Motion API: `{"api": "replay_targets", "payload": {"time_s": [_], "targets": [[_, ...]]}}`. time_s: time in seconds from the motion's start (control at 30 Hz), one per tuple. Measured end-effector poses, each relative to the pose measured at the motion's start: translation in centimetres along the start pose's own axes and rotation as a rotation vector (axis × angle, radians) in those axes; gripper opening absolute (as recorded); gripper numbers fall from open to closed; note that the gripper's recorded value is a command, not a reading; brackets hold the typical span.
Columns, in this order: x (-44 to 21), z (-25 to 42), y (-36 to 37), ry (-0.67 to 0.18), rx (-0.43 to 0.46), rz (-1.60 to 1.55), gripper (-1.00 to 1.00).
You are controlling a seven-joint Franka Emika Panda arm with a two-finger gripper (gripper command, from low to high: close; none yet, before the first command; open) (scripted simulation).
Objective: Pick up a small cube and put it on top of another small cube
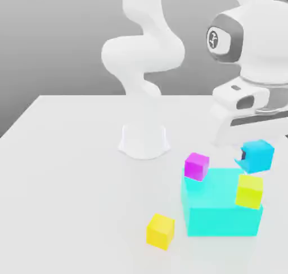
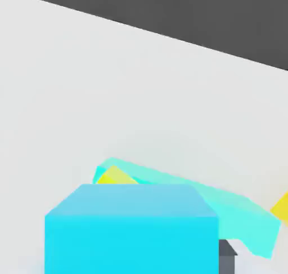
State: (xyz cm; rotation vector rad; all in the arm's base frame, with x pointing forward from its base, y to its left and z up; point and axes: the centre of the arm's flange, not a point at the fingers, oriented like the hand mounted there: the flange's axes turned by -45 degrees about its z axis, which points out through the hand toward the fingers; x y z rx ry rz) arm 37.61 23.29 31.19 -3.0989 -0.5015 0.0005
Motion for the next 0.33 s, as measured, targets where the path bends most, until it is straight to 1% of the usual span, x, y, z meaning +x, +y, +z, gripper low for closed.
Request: {"api": "replay_targets", "payload": {"time_s": [0.07, 0.1, 0.33], "targets": [[-0.2, 2.6, -0.3, 0.000, -0.002, -0.005, -1.00], [-0.3, 3.4, -0.4, 0.000, -0.001, -0.007, 1.00], [-0.3, 3.3, -0.3, 0.000, -0.003, -0.006, 1.00]]}}
